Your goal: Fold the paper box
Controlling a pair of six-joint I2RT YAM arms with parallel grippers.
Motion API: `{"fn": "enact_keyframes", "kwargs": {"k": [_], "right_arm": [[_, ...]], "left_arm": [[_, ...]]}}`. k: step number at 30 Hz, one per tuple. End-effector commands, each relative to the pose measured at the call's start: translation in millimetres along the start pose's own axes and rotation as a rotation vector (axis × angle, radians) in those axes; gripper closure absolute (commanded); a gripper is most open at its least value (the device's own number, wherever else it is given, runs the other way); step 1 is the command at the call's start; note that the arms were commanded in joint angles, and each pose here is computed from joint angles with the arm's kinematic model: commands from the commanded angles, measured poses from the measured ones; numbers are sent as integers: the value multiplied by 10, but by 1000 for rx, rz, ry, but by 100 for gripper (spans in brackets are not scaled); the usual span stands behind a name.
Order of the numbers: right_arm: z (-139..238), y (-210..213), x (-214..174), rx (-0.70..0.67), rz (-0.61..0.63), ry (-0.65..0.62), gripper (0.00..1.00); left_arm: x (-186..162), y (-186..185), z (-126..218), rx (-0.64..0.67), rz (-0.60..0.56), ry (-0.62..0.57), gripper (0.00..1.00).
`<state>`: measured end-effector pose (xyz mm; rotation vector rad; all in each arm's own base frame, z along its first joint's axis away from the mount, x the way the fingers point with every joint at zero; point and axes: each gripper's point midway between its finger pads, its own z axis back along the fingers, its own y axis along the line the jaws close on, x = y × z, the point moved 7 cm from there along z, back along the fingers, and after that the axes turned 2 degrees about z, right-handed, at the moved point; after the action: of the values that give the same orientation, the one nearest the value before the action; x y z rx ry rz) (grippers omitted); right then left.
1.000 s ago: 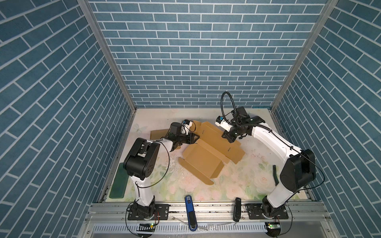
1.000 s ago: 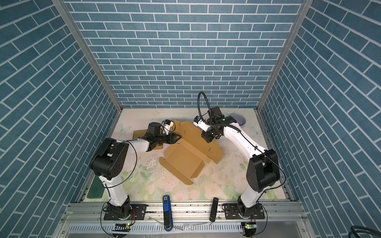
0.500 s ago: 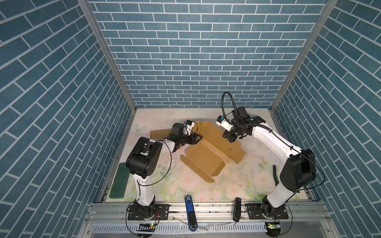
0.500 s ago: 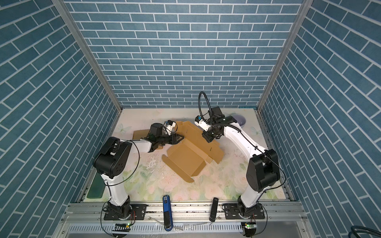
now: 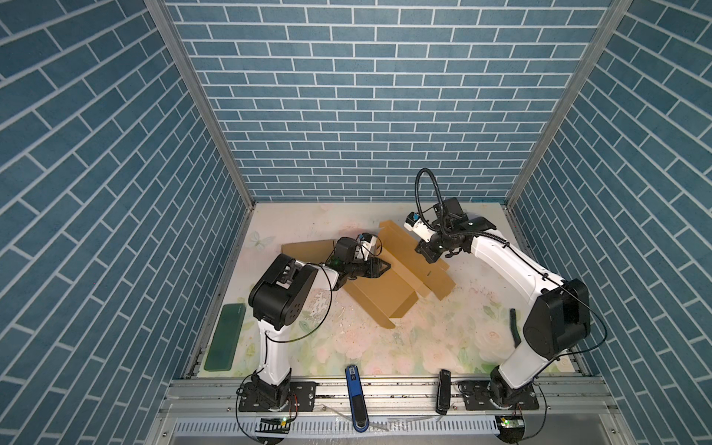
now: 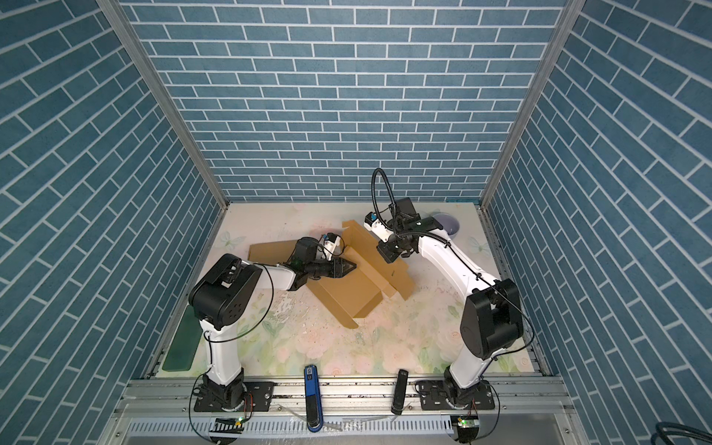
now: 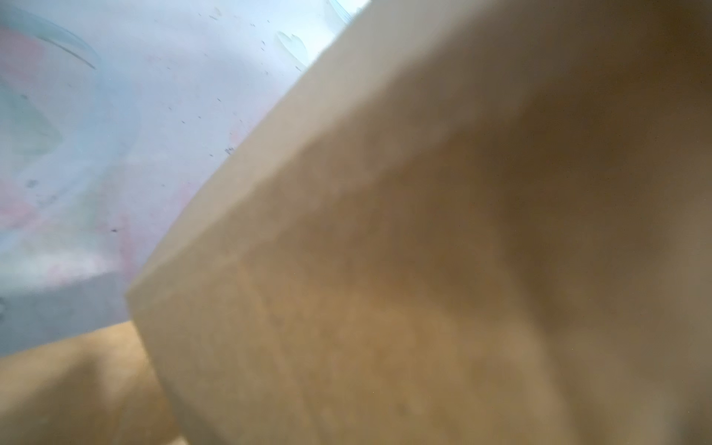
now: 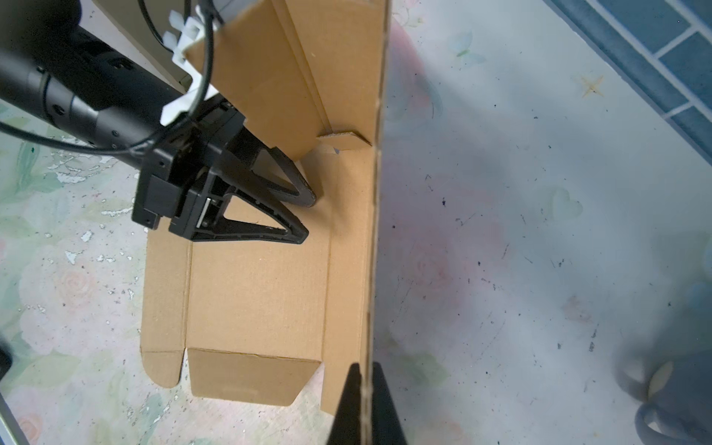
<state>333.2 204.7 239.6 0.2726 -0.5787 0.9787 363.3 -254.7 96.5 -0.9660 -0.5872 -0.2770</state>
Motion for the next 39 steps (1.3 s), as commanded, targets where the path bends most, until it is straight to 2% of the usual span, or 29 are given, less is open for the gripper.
{"fn": "enact_keyframes", "kwargs": {"k": [1,9,13,17,26,32,39], "right_arm": [[-13,37,-31,5,59,25,100],[-70,35,-135,0,86,83,100],[-70,41,-147,1,93,77,100],[-62,56,-145,9,108,68,100],[-73,59,-151,15,113,75,100],[-71,60,-141,17,114,69,100],[-75,55,-124,22,113,67,100]], "left_arm": [[160,-191,173,2,-39,-46,49],[385,-455,860,81,-128,-59,45],[423,-384,1137,163,-162,-46,42],[504,-241,1233,236,-197,-36,40],[768,-113,1005,198,-281,-54,39],[950,-52,892,221,-341,-72,39],[1005,-81,680,161,-376,-38,41]]}}
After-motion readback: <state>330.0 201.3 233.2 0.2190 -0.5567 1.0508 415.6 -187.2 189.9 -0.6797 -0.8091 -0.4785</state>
